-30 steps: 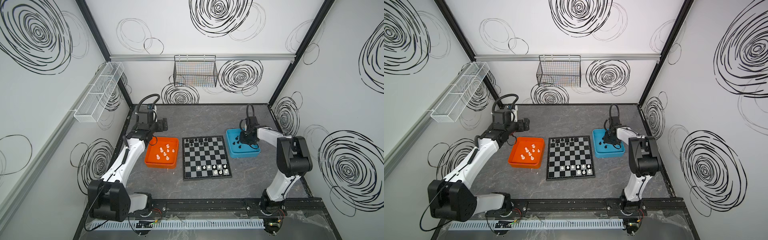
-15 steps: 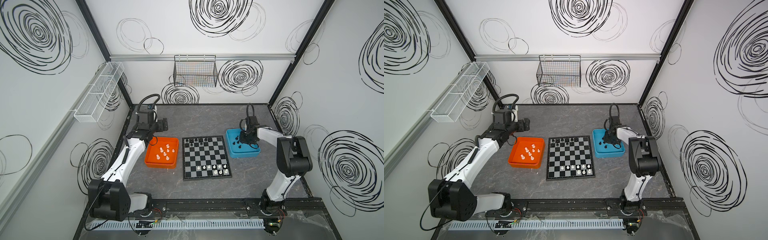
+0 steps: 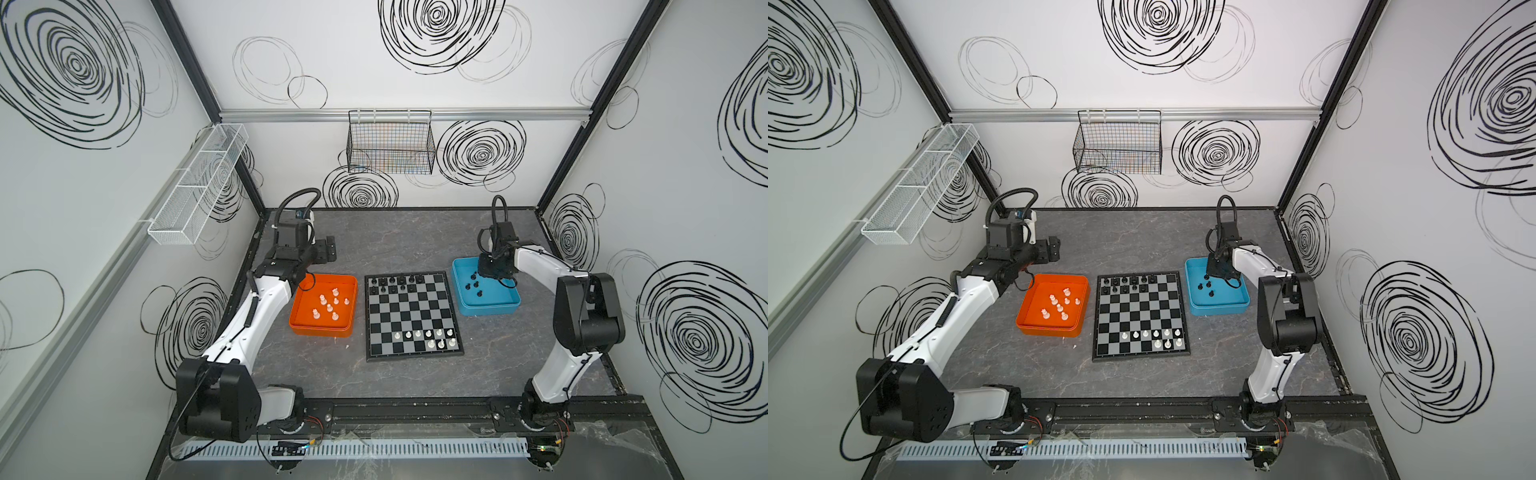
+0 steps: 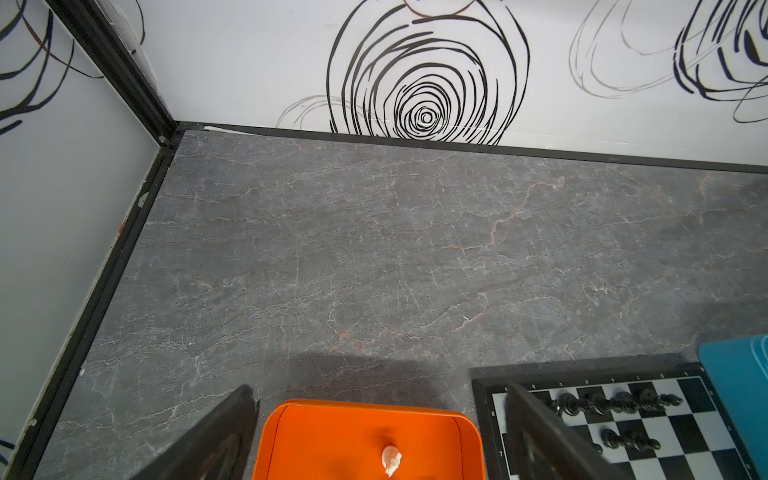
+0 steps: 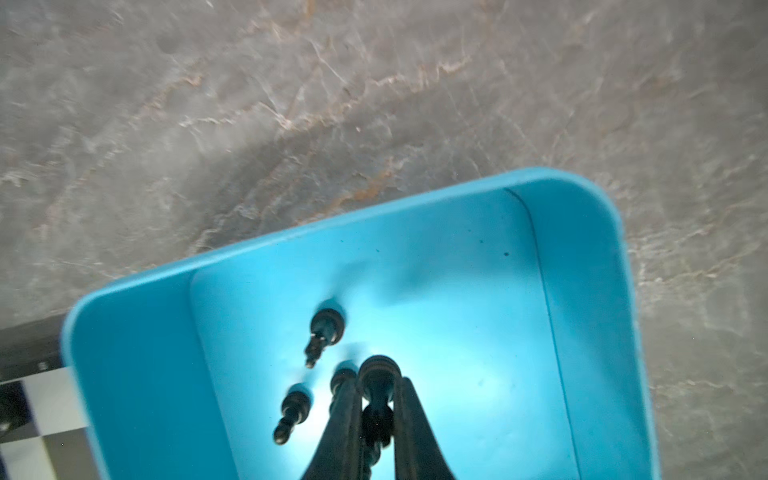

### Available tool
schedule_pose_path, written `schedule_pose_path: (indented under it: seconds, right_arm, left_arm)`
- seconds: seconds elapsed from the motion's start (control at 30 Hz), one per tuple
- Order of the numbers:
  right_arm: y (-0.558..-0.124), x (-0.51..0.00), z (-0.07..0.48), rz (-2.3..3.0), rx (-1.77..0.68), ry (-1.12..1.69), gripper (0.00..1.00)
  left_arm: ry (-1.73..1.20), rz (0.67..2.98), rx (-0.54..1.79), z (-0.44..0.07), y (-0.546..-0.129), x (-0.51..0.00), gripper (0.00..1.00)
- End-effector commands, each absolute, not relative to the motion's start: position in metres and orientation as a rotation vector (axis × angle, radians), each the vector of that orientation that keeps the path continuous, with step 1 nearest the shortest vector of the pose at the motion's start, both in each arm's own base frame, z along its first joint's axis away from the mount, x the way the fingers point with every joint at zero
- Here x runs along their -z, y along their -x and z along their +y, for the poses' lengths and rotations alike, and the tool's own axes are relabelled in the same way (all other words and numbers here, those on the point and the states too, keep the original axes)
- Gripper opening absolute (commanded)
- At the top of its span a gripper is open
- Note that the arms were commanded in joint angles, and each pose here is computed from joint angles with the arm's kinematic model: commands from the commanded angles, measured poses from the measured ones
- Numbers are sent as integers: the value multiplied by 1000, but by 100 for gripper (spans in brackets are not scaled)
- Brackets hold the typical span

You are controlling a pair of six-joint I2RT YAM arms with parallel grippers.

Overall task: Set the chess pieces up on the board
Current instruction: 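Carry the black rook with right gripper to the board's corner square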

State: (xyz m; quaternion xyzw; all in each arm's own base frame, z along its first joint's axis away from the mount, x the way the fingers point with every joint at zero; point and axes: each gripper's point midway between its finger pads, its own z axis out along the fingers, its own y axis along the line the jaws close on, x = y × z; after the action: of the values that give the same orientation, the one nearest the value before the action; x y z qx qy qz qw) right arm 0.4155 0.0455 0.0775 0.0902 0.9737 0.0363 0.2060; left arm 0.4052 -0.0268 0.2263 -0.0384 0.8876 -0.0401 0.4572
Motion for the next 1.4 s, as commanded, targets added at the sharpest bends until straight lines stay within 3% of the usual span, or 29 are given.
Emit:
schedule_pose_path:
  seconds: [0.0, 0.23, 0.5, 1.37]
  right_arm:
    - [-414, -110, 58, 2695, -80, -152, 15]
    - [-416, -127, 120, 2679, -139, 28, 15]
    - [-409, -106, 179, 2707, -176, 184, 15]
    - [-419, -63, 191, 2751, -111, 251, 16]
  left_arm:
    - [99, 2170, 105, -29, -407, -229, 96]
    - [102, 2168, 116, -30, -409, -231, 96]
    - [99, 2167, 113, -30, -407, -234, 96]
    - [99, 2184, 93, -28, -405, -227, 96]
